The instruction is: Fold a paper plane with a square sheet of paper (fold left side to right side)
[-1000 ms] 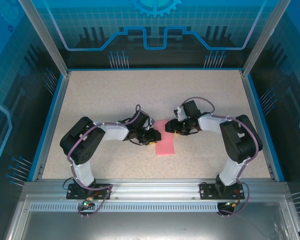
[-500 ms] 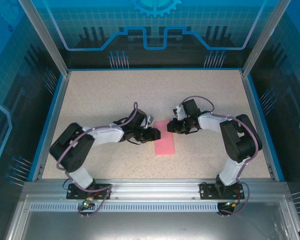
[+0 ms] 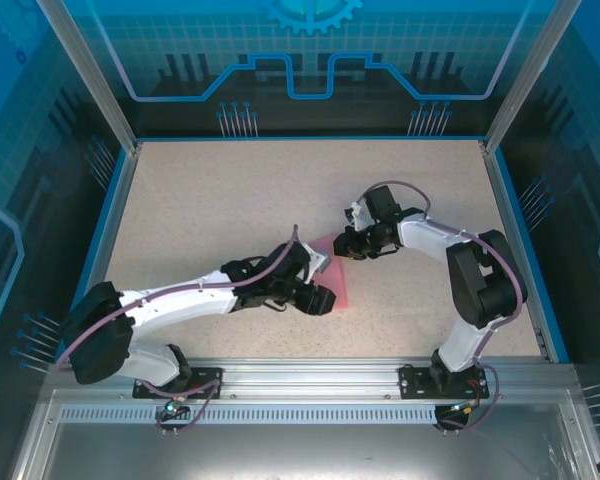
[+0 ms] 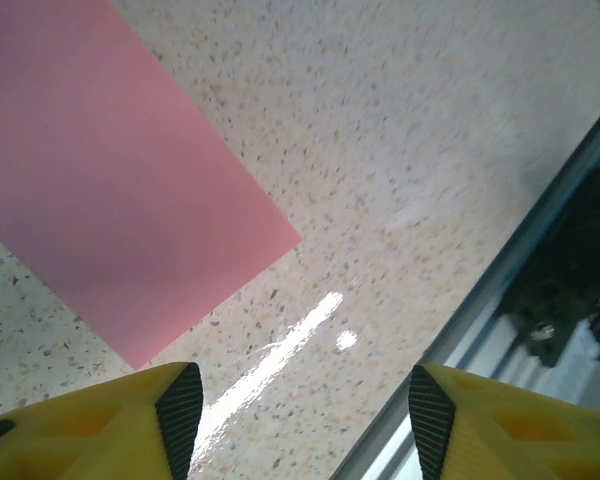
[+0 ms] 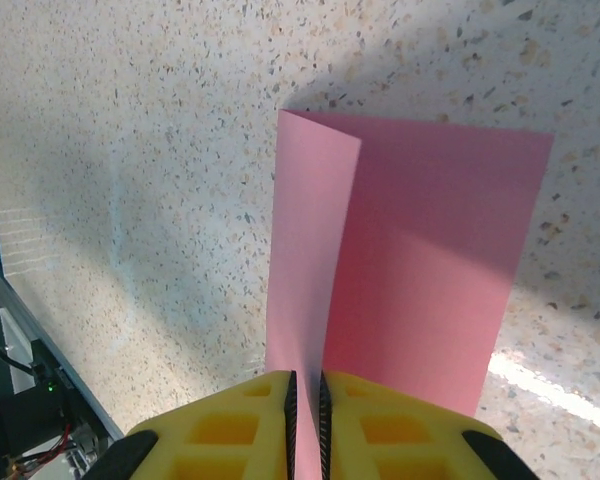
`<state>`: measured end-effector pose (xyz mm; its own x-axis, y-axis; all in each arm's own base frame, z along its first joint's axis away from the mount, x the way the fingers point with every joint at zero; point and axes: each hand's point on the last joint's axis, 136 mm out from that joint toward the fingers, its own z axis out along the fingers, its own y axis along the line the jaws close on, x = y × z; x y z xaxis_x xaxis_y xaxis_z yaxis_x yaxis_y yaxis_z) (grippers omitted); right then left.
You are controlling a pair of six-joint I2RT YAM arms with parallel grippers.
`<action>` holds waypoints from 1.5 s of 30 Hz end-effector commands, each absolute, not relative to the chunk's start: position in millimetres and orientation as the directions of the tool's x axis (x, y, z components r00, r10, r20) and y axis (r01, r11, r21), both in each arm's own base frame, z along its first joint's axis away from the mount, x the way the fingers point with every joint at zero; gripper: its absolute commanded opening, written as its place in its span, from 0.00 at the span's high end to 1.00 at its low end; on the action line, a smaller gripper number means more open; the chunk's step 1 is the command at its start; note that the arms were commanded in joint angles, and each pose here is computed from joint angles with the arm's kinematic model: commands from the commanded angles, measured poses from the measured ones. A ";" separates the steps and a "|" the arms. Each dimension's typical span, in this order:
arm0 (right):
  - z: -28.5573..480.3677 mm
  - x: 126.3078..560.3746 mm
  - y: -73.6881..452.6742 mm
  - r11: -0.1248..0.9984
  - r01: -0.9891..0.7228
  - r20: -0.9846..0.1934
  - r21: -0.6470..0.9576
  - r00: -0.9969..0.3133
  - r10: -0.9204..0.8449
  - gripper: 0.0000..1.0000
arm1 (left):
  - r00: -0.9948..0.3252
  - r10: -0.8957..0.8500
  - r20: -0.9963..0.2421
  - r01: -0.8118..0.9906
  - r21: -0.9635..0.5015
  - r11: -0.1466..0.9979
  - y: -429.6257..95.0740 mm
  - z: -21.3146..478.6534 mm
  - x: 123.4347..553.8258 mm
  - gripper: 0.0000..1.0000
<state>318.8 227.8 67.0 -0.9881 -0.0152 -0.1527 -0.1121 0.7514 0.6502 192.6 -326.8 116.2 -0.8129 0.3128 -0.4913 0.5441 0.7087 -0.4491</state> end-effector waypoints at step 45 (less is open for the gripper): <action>66.7 313.5 232.1 0.748 -0.035 -0.042 0.663 -0.999 -0.009 0.84 | -0.737 0.515 -0.437 0.514 0.132 0.847 -365.6 57.0 214.6 0.70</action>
